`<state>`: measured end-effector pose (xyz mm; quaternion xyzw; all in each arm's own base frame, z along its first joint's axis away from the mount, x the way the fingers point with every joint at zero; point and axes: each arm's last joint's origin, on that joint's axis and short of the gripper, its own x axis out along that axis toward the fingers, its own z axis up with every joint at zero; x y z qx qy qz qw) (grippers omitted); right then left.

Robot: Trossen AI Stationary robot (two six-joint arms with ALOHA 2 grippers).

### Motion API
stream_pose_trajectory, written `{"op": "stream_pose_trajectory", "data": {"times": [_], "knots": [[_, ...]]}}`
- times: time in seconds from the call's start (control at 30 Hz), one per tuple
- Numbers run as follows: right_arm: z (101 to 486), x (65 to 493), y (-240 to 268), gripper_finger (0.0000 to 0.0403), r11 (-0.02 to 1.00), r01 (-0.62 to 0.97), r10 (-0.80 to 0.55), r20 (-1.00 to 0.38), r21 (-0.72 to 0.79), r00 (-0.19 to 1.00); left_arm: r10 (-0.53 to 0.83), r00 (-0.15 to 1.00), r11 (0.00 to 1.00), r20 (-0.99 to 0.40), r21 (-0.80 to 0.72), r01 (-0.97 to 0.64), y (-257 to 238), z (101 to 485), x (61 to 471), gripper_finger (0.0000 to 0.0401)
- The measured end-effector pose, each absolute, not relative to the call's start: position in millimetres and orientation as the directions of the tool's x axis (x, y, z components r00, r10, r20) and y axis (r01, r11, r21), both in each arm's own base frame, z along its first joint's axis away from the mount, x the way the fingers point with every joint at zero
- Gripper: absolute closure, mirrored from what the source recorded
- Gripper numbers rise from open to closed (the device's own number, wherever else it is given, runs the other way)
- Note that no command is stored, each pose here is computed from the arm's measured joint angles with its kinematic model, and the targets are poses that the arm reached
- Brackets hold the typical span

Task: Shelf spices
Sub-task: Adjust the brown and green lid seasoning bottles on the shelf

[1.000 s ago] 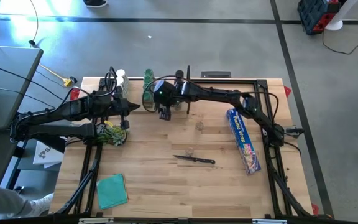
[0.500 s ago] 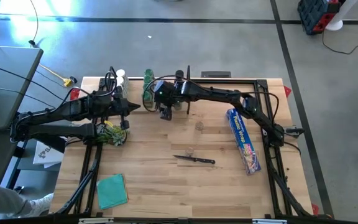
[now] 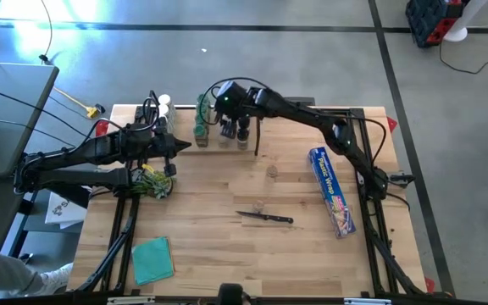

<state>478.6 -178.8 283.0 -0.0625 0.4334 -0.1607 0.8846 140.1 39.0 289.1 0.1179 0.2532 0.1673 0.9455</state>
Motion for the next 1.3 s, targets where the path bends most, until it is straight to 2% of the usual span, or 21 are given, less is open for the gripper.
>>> {"op": "stream_pose_trajectory", "data": {"times": [0.13, 0.27, 0.37, 0.4, 0.6, 0.87, 1.03, 1.1, 1.2, 1.3], "knots": [[283.2, 476.0, -185.3, 0.0198, 0.927, 0.242, -0.374, -0.743, -0.286, 0.555, 0.376, 0.817, 0.916, -0.436, 0.307, -0.258, 39.1, 289.5, 140.3, 0.04], [282.9, 477.7, -179.6, 0.0293, 0.925, 0.227, -0.381, -0.744, -0.305, 0.549, 0.378, 0.823, 0.916, -0.425, 0.299, -0.266, 39.5, 290.4, 141.8, 0.04], [284.9, 477.6, -166.2, 0.0373, 0.902, 0.192, -0.429, -0.756, -0.386, 0.495, 0.379, 0.827, 0.919, -0.415, 0.276, -0.282, 40.7, 290.5, 146.8, 0.04], [290.5, 475.5, -160.6, 0.0387, 0.892, 0.185, -0.447, -0.751, -0.412, 0.486, 0.379, 0.829, 0.92, -0.41, 0.259, -0.293, 41.3, 290.5, 149.6, 0.04], [363.1, 432.7, -111.8, 0.0391, 0.851, 0.193, -0.518, -0.718, -0.489, 0.465, 0.425, 0.808, 0.904, -0.408, 0.236, -0.356, 57.5, 285.5, 175.9, 0.04], [411.3, 375.5, -60.0, 0.0401, 0.884, 0.291, -0.462, -0.776, -0.365, 0.43, 0.401, 0.758, 0.915, -0.515, 0.183, -0.36, 117.4, 304.5, 236.3, 0.0401], [405.5, 360.3, -30.5, 0.0402, 0.891, 0.328, -0.416, -0.854, -0.314, 0.311, 0.384, 0.658, 0.912, -0.647, 0.154, -0.38, 162.3, 302.9, 268.8, 0.0401], [404.0, 360.6, -20.8, 0.0402, 0.893, 0.351, -0.398, -0.858, -0.281, 0.326, 0.377, 0.611, 0.91, -0.697, 0.153, -0.386, 179.4, 299.8, 277.6, 0.0401], [402.1, 355.3, -4.8, 0.0403, 0.936, 0.297, -0.288, -0.899, -0.19, 0.331, 0.366, 0.545, 0.908, -0.754, 0.161, -0.386, 203.2, 293.1, 287.0, 0.0401], [396.5, 351.8, 4.2, 0.0403, 0.936, 0.309, -0.265, -0.912, -0.166, 0.313, 0.349, 0.491, 0.906, -0.798, 0.153, -0.394, 225.0, 281.6, 292.0, 0.0401]]}}
